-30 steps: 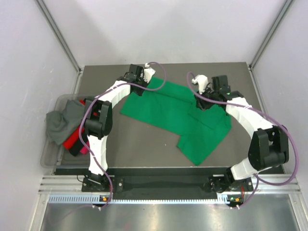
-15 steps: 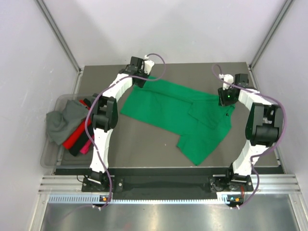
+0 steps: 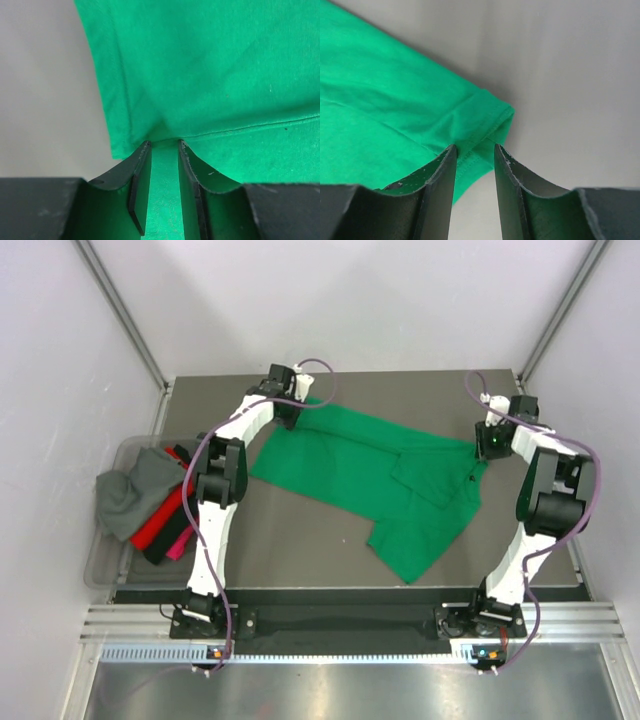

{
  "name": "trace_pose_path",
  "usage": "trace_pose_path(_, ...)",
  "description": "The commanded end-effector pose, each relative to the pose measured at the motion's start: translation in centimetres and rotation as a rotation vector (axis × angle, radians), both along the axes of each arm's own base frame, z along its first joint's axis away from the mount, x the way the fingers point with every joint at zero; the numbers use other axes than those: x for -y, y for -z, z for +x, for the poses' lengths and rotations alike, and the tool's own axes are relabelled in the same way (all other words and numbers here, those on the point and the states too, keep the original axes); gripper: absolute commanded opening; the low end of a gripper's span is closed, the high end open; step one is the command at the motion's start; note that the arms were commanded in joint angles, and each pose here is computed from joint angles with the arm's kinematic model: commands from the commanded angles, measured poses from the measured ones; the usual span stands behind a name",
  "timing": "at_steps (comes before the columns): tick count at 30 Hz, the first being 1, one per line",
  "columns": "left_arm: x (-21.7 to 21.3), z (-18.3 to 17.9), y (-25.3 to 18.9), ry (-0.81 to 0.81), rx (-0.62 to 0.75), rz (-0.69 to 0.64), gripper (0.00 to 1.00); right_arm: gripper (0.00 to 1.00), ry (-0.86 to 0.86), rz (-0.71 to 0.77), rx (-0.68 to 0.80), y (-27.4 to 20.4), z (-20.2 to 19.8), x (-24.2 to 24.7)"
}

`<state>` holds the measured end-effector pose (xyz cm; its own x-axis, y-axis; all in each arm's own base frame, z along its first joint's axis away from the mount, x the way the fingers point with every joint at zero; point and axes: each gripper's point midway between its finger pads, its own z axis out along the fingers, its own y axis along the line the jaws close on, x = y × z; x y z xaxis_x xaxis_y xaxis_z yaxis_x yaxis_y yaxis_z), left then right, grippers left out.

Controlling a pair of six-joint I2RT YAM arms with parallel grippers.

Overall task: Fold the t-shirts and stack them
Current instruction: Fold the tshirt

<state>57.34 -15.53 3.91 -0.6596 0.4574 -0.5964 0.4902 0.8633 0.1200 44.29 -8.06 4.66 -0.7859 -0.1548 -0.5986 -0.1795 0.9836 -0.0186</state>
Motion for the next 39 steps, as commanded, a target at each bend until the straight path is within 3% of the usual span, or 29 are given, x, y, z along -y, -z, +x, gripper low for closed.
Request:
trace_pose_path(1, 0.1, -0.5, 0.6, -0.004, -0.038, -0.014, 0.33, 0.37, 0.052, -0.018, 0.060, -1.3, 2.2, 1.6)
trace_pose_path(5, -0.2, -0.8, 0.8, -0.009, -0.046, -0.013, 0.32, 0.37, 0.062, -0.006, 0.030, -0.2, 2.6, 1.8)
trace_pose_path(12, -0.3, -1.9, -0.6, -0.005, -0.040, -0.024, 0.31, 0.01, 0.087, 0.017, -0.034, 1.6, 3.6, 2.7)
trace_pose_path(20, -0.5, -2.3, -4.3, -0.014, 0.042, -0.044, 0.31, 0.00, 0.113, -0.016, -0.010, 1.4, 6.4, 4.7)
trace_pose_path(26, -0.3, -2.6, -9.2, -0.001, 0.117, -0.071, 0.31, 0.11, 0.103, 0.001, 0.014, 0.3, 5.9, 4.2)
trace_pose_path(27, -0.3, -3.0, -9.9, 0.003, 0.127, -0.080, 0.31, 0.20, 0.099, -0.013, 0.068, -2.4, 5.8, 4.1)
trace_pose_path(28, -0.2, -2.7, -12.7, 0.004, 0.199, -0.100, 0.31, 0.24, 0.094, -0.022, 0.071, -2.3, 4.8, 3.9)
trace_pose_path(31, -0.2, -3.3, -14.4, 0.011, 0.239, -0.113, 0.33, 0.35, 0.085, -0.060, 0.145, -6.2, 2.9, 3.6)
trace_pose_path(36, 0.2, -4.6, -14.3, 0.019, 0.192, -0.115, 0.31, 0.40, 0.016, -0.102, 0.203, -10.9, -0.8, 2.4)
trace_pose_path(39, -0.1, -6.6, -12.9, 0.020, 0.149, -0.116, 0.30, 0.39, -0.173, -0.051, 0.186, -11.2, -4.1, -0.9)
